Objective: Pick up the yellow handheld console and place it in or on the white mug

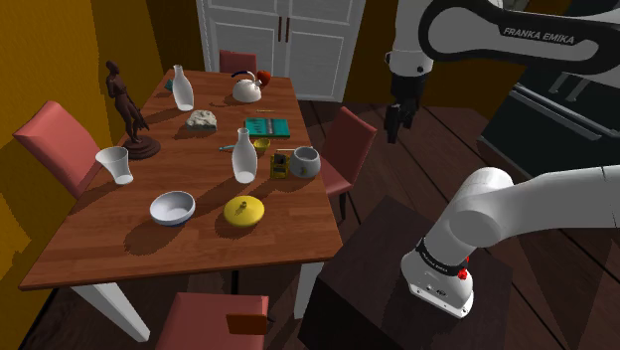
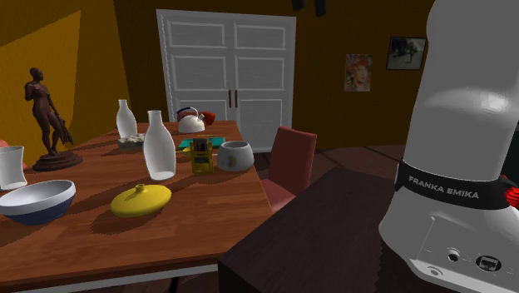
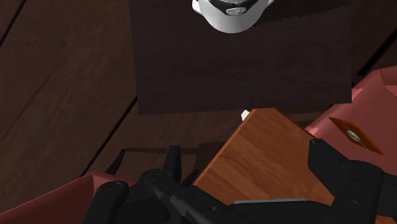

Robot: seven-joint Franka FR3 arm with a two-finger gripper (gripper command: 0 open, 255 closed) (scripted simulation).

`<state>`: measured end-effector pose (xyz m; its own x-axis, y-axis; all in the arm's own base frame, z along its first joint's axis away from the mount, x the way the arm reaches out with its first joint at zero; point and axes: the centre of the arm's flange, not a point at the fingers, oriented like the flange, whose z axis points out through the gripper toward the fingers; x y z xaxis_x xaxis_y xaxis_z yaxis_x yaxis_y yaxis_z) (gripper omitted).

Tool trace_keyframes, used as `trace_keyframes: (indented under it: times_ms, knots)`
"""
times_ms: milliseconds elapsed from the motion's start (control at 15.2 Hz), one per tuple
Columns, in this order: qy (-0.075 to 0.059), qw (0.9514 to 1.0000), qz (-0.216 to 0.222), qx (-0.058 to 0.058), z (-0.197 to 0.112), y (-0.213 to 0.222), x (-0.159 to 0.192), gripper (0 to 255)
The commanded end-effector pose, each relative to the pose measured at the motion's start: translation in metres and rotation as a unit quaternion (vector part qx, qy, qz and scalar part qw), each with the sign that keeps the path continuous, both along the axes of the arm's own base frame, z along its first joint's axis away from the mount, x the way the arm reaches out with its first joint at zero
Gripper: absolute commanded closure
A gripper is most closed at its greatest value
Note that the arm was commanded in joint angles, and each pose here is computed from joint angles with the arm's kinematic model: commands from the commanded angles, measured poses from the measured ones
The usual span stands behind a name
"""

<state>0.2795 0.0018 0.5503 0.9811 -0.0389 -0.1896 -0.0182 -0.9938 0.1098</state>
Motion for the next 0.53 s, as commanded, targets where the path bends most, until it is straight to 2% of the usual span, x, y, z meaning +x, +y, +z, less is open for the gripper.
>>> trace_keyframes:
  times_ms: [0, 462]
  knots:
    - [0.0, 1.0, 0.0, 0.0, 0.0, 0.0, 0.0, 0]
    - [-0.013, 0.9981, 0.058, 0.013, -0.055, -0.029, 0.062, 0]
